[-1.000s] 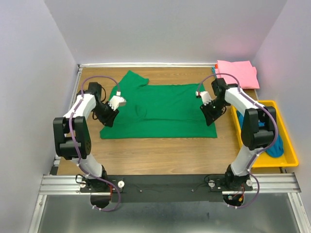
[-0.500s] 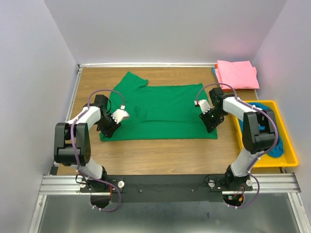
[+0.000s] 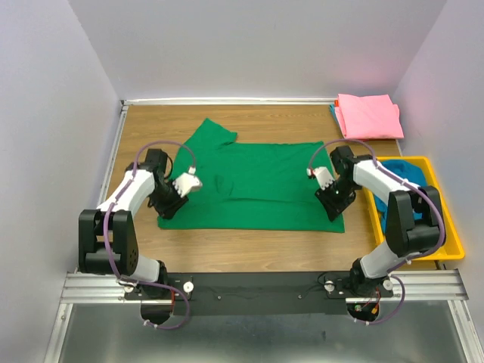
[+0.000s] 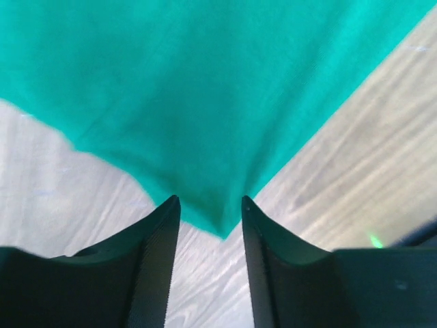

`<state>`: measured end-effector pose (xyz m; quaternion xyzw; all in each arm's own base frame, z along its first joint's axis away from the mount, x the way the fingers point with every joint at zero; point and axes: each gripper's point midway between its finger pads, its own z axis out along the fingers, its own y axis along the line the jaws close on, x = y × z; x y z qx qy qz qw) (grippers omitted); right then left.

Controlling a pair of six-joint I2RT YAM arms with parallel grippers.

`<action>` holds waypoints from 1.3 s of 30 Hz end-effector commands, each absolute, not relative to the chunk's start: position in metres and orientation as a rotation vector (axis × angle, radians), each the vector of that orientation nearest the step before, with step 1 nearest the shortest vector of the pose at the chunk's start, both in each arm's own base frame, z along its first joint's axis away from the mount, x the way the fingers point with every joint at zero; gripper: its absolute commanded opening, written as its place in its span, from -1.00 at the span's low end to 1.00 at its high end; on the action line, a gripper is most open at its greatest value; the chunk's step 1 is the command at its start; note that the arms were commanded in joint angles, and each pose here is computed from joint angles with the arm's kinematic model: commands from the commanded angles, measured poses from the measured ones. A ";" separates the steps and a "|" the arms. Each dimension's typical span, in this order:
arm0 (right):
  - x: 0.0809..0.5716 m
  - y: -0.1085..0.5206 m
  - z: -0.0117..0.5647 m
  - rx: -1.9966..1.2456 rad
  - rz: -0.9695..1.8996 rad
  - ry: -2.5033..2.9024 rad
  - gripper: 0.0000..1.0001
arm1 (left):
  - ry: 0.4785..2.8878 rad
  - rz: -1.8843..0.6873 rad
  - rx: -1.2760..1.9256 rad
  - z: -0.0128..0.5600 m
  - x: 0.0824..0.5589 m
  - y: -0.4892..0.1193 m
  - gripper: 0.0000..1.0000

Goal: Fold and stack the t-shirts
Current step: Fold the flattened tshirt in 1/3 of the way, then grap the side of the flattened tshirt furthest away from the robot with both arms

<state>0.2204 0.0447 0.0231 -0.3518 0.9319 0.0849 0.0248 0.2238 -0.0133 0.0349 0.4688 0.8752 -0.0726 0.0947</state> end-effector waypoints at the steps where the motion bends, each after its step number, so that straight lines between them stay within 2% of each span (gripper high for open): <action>1: 0.273 0.050 0.072 -1.052 0.183 2.750 -0.03 | 2.431 -0.298 1.337 0.090 0.264 -0.038 0.04; 3: 0.304 0.050 0.081 -1.030 0.160 2.719 -0.03 | 2.330 -0.279 1.286 0.126 0.308 -0.047 0.06; 4: 0.337 0.047 0.101 -0.996 0.125 2.654 -0.02 | 2.302 -0.293 1.217 0.138 0.326 -0.053 0.09; 5: 0.352 0.045 0.093 -0.995 0.123 2.669 -0.02 | 2.255 -0.282 1.185 0.155 0.355 -0.056 0.11; 8: 0.409 0.035 0.113 -0.946 0.064 2.594 0.00 | 2.201 -0.336 1.050 0.179 0.414 -0.066 0.16; 10: 0.437 0.029 0.099 -0.923 0.060 2.607 0.01 | 2.174 -0.386 0.976 0.188 0.442 -0.072 0.18; 11: 0.461 0.029 0.113 -0.902 0.038 2.556 0.03 | 2.167 -0.401 0.922 0.189 0.468 -0.075 0.22; 16: 0.516 0.028 0.091 -0.869 0.005 2.539 0.17 | 2.177 -0.412 0.773 0.177 0.539 -0.077 0.25; 17: 0.521 0.027 0.089 -0.870 0.001 2.536 0.20 | 2.209 -0.421 0.770 0.160 0.542 -0.076 0.25; 19: 0.537 0.028 0.089 -0.865 -0.005 2.506 0.25 | 2.191 -0.420 0.742 0.164 0.558 -0.077 0.26; 20: 0.540 0.028 0.072 -0.869 0.006 2.532 0.26 | 2.203 -0.428 0.733 0.152 0.565 -0.078 0.26; 27: 0.554 0.039 0.046 -0.881 0.087 2.525 0.26 | 2.246 -0.478 0.687 0.112 0.575 -0.081 0.26; 39: 0.545 0.054 0.003 -0.898 0.229 2.565 0.09 | 2.313 -0.506 0.603 0.074 0.586 -0.081 0.26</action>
